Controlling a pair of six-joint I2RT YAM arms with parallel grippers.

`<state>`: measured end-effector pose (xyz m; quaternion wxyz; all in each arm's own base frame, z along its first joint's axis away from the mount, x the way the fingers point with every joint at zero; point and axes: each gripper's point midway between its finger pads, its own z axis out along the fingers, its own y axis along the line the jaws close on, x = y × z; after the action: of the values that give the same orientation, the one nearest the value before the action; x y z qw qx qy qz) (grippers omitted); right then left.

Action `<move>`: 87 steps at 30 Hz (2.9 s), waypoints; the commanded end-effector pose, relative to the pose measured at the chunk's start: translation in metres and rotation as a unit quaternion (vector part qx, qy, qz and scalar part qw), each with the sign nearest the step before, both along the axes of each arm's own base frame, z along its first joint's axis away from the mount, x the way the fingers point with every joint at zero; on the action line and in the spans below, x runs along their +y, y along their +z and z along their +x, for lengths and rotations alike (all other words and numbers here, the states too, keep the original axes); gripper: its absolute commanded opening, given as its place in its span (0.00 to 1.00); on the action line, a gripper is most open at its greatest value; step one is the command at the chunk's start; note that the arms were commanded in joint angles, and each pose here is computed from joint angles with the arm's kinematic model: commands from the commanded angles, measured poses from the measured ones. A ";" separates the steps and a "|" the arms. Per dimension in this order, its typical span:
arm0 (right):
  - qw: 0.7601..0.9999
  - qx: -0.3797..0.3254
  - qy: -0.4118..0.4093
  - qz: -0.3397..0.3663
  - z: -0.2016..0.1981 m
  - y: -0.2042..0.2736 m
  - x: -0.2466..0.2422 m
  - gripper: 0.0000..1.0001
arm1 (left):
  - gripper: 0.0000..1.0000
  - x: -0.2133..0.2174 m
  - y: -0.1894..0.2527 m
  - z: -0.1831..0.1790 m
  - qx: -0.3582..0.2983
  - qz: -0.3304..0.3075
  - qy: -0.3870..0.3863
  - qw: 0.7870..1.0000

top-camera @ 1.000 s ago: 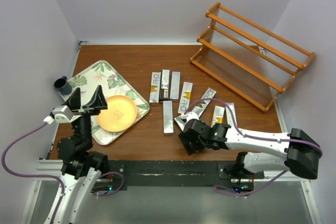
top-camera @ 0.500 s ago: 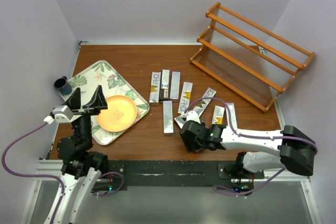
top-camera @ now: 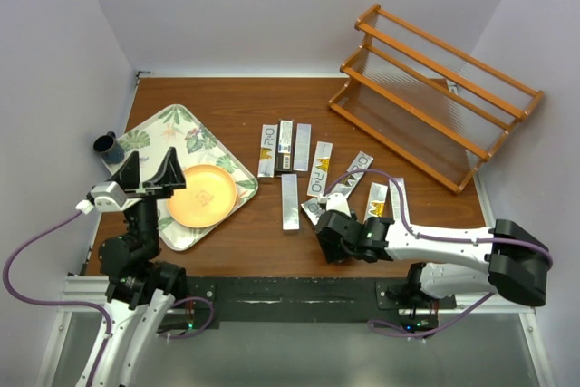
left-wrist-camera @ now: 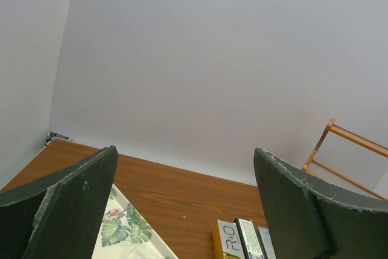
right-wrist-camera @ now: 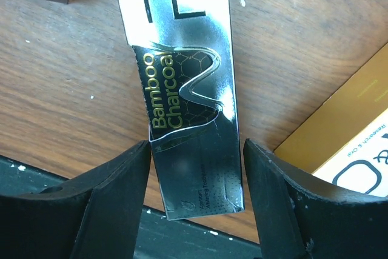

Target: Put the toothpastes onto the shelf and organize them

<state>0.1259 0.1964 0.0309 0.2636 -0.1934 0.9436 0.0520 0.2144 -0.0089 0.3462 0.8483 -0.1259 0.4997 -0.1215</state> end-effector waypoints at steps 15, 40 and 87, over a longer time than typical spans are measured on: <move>1.000 0.016 0.000 0.003 -0.010 -0.008 0.003 0.52 | 1.00 0.000 0.011 -0.003 -0.014 -0.013 -0.006 1.000; 0.989 -0.133 0.007 0.068 0.046 0.181 0.027 0.27 | 1.00 -0.001 0.014 -0.007 -0.021 -0.013 -0.010 1.000; 0.849 -0.206 -0.486 0.041 0.380 0.110 -0.064 0.20 | 1.00 -0.002 0.021 -0.024 -0.040 -0.035 -0.026 0.998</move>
<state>0.4752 0.1384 0.1052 0.3840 0.2356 0.8873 -0.0985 0.1996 -0.0160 0.3512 0.8504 -0.1252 0.4865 -0.1562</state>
